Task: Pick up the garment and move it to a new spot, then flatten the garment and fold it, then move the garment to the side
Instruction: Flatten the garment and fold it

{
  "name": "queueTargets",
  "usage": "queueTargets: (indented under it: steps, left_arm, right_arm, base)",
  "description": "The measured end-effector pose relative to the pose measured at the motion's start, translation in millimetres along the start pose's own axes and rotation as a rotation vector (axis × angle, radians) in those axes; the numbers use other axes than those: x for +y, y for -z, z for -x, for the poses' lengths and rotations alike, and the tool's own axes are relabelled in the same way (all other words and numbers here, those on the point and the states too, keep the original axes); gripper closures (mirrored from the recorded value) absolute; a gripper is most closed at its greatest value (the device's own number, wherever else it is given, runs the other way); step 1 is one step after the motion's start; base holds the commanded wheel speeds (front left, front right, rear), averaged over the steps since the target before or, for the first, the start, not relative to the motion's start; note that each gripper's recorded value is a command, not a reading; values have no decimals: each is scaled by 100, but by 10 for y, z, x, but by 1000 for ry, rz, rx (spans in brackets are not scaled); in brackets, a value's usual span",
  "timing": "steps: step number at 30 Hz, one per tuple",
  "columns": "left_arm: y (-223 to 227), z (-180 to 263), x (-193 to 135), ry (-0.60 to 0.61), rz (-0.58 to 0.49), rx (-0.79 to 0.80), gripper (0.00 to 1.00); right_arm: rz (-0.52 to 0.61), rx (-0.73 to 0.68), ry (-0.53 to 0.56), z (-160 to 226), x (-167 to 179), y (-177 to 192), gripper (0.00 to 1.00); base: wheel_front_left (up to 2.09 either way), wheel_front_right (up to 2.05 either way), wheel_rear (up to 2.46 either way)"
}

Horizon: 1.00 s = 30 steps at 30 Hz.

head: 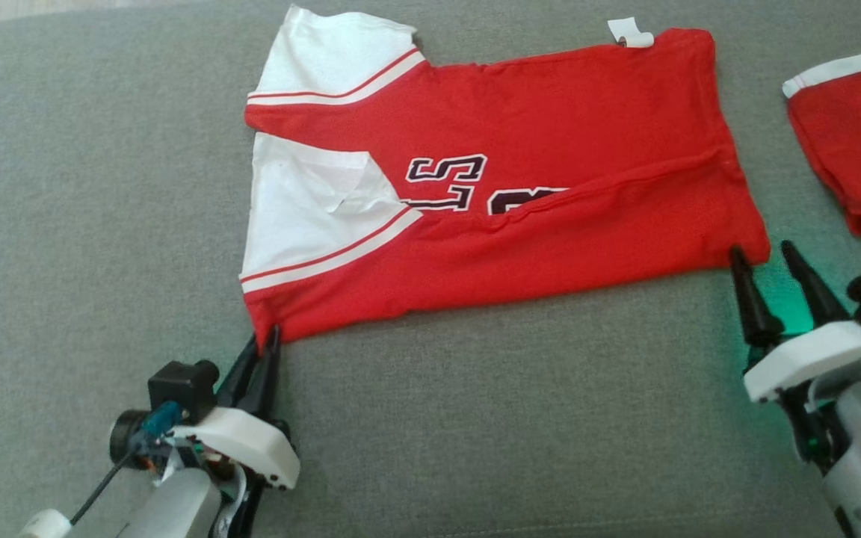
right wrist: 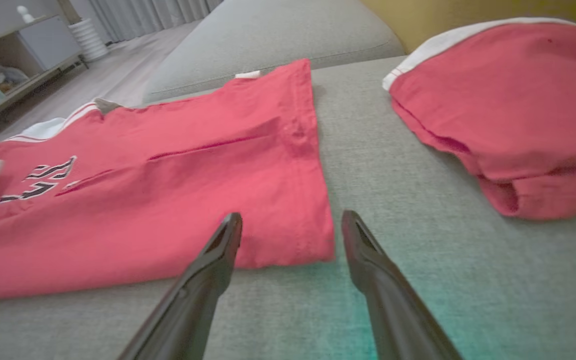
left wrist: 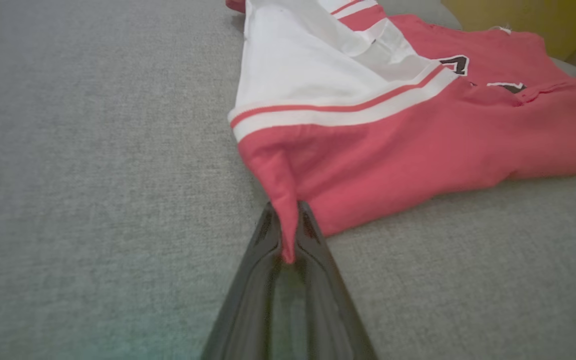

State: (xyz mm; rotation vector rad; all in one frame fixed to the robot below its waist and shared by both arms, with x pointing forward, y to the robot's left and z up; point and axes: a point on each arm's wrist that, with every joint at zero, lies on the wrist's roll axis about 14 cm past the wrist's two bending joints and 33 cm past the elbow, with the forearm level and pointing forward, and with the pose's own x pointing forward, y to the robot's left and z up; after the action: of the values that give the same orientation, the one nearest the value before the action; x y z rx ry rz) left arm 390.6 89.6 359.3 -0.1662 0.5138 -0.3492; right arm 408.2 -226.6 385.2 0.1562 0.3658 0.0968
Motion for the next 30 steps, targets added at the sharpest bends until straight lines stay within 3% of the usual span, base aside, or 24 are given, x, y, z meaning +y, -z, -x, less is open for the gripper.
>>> queueTargets:
  steps: [7,8,9,10,17,25,30]
  left_arm:
    - [-72,32,-31,12,15,-38,100]
    - [-81,35,-35,13,15,-42,100]
    - [-94,38,-41,15,15,-46,100]
    - [-108,44,-44,16,14,-50,100]
    - [-137,234,-139,33,5,-80,100]
    - [87,691,-288,39,14,-72,100]
    - [275,859,-401,63,9,-14,100]
  right_arm:
    - [-35,33,67,-208,-92,14,0]
    - [-40,56,70,-222,-82,60,15]
    - [-45,78,70,-231,-64,107,83]
    - [-49,97,68,-233,-36,149,100]
    - [-67,112,52,-121,54,151,100]
    - [-58,157,57,468,-89,432,100]
    - [-52,153,41,601,-103,462,100]
  base:
    - [0,0,0]
    - [0,0,0]
    - [0,0,0]
    - [0,0,0]
    - [0,0,0]
    - [0,0,0]
    - [0,0,0]
